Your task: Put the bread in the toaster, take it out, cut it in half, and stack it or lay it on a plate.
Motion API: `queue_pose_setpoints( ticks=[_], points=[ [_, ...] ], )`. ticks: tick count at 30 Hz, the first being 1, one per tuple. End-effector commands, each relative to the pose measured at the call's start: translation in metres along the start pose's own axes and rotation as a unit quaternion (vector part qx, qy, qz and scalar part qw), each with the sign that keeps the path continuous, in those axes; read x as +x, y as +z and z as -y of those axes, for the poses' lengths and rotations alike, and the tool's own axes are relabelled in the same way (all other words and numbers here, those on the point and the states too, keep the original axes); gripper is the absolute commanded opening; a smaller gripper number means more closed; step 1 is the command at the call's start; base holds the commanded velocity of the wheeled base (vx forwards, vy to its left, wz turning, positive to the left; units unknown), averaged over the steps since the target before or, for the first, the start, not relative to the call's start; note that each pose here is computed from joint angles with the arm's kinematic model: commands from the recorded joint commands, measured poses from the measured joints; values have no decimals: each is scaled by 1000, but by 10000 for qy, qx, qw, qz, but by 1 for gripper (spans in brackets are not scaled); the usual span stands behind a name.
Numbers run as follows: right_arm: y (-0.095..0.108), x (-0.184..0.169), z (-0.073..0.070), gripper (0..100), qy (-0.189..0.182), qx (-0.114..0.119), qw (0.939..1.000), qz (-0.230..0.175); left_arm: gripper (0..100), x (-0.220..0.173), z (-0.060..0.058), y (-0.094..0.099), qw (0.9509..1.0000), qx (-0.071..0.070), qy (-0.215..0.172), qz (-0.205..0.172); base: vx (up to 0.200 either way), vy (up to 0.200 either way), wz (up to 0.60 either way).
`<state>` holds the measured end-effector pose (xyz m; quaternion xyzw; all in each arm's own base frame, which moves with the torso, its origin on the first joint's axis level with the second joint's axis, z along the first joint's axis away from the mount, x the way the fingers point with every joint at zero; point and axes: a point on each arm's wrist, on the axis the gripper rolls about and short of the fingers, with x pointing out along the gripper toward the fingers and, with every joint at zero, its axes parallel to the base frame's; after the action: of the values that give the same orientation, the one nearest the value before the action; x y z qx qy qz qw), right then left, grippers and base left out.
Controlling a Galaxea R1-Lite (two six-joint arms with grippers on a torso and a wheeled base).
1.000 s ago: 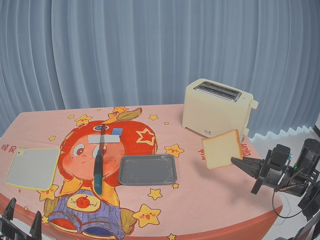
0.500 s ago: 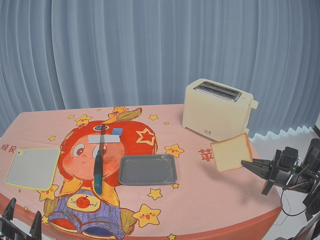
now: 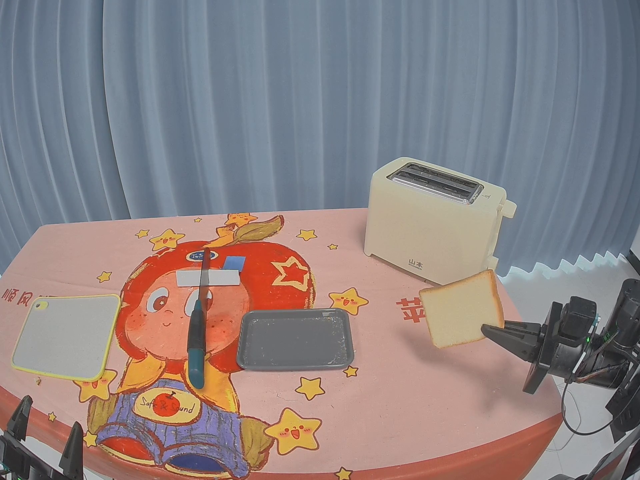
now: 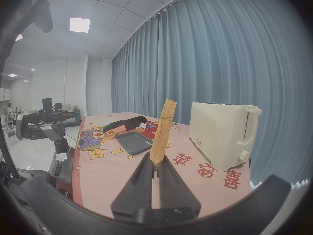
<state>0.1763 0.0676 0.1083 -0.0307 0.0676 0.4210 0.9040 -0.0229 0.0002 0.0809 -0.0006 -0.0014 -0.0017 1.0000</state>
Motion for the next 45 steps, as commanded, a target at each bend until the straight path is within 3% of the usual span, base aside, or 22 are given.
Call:
queue_pose_setpoints(
  ticks=[1, 11, 26, 45],
  points=[
    [3, 0, -4, 0, 96, -46, 9999, 56, 100, 1, 0, -5, 10000, -1, 2, -75, 0, 0, 0],
    [33, 10, 3, 0, 85, -431, 9967, 676, 100, 1, 0, -5, 10000, -1, 2, -75, 0, 0, 0],
    [37, 18, 7, 0, 172, -428, 9969, 641, 100, 1, 0, -5, 10000, -1, 9, -75, 0, 0, 0],
    [69, 29, 26, 0, -41, -719, 9912, 1107, 100, 1, 0, -5, 10000, -1, 2, -75, 0, 0, 0]
  ],
)
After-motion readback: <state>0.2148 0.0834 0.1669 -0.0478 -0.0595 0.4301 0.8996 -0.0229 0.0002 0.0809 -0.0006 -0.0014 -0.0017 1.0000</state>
